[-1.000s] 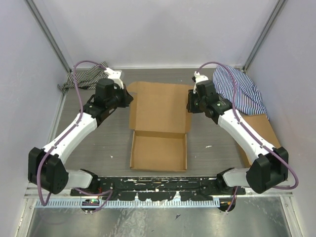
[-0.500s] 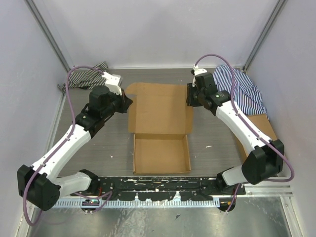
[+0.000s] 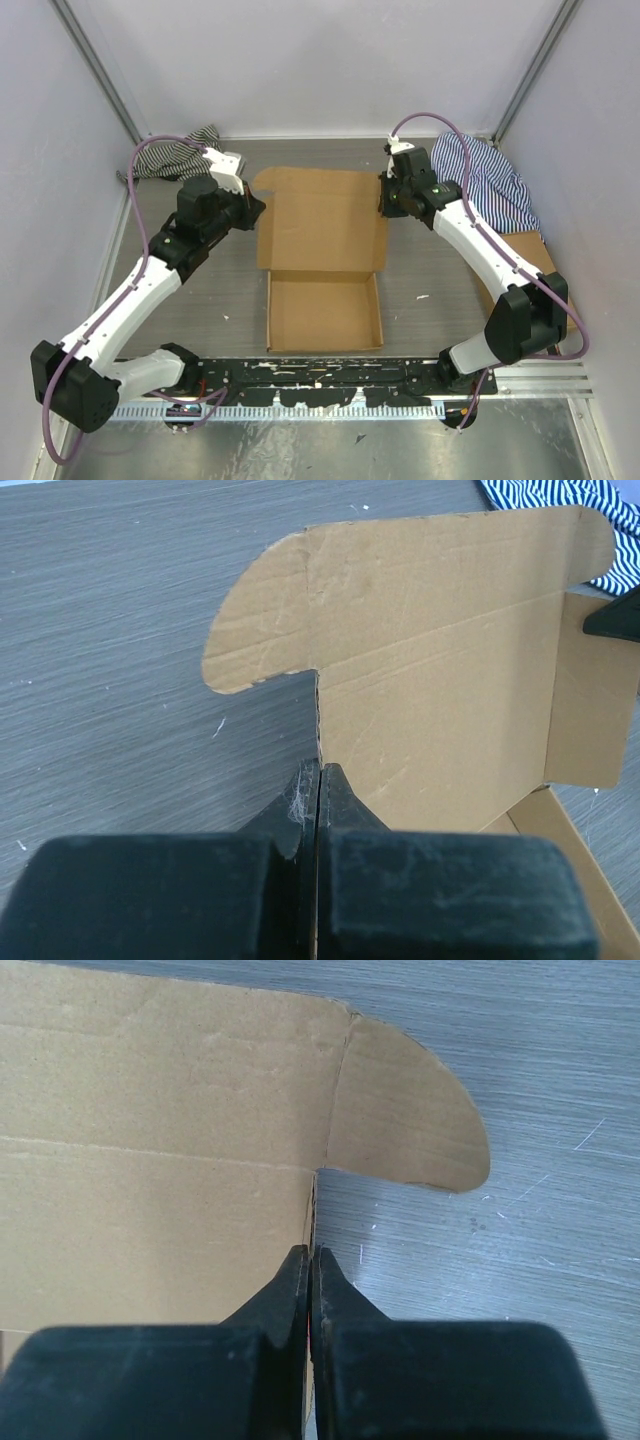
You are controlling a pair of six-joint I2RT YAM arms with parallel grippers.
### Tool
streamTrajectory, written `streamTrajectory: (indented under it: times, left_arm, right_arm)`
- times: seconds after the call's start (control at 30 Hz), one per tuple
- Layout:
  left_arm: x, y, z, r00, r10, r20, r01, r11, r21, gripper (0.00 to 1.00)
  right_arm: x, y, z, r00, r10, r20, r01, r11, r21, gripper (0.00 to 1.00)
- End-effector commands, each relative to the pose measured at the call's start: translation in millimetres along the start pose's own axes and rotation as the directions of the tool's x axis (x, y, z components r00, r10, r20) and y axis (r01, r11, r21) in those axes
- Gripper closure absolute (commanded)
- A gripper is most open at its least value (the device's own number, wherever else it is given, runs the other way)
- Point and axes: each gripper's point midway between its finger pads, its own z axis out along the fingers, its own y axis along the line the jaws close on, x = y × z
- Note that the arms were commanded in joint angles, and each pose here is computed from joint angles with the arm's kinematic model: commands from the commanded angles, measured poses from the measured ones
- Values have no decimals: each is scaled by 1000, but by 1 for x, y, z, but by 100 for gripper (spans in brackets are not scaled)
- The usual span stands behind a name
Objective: Fold the paper box
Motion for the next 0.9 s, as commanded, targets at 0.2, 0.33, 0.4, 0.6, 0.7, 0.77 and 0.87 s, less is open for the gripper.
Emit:
streamTrajectory:
  times: [0.2, 0.33, 0.4, 0.6, 0.7, 0.77, 0.87]
  left_arm:
    - [-23, 2, 2, 999, -24, 38, 27, 998, -55, 100]
    - [-29, 9, 8, 998, -35, 54, 40, 994, -99, 100]
    - [-32, 12, 13, 997, -39, 66, 46, 992, -115, 100]
    - [-37, 14, 26, 995, -61, 85, 71, 989, -129, 100]
    - [-35, 12, 26, 991, -94, 99, 105, 988, -113, 100]
    - [-30, 8, 23, 987, -129, 98, 138, 986, -93, 100]
    - [-19, 3, 17, 980, -176, 90, 182, 981, -62, 100]
  right_arm:
    - [-42, 9, -17, 973, 65, 223, -56, 997, -45, 99]
    - [-58, 10, -31, 933, 69, 352, -60, 998, -36, 99]
    - [-67, 10, -41, 904, 77, 420, -67, 997, -38, 99]
    - [-88, 14, -63, 804, 73, 590, -75, 997, -21, 99]
    - [-88, 18, -67, 773, 62, 631, -71, 997, -12, 99]
    - [-82, 22, -66, 762, 68, 643, -81, 997, -9, 99]
    - [-64, 25, -63, 750, 85, 656, -107, 994, -6, 99]
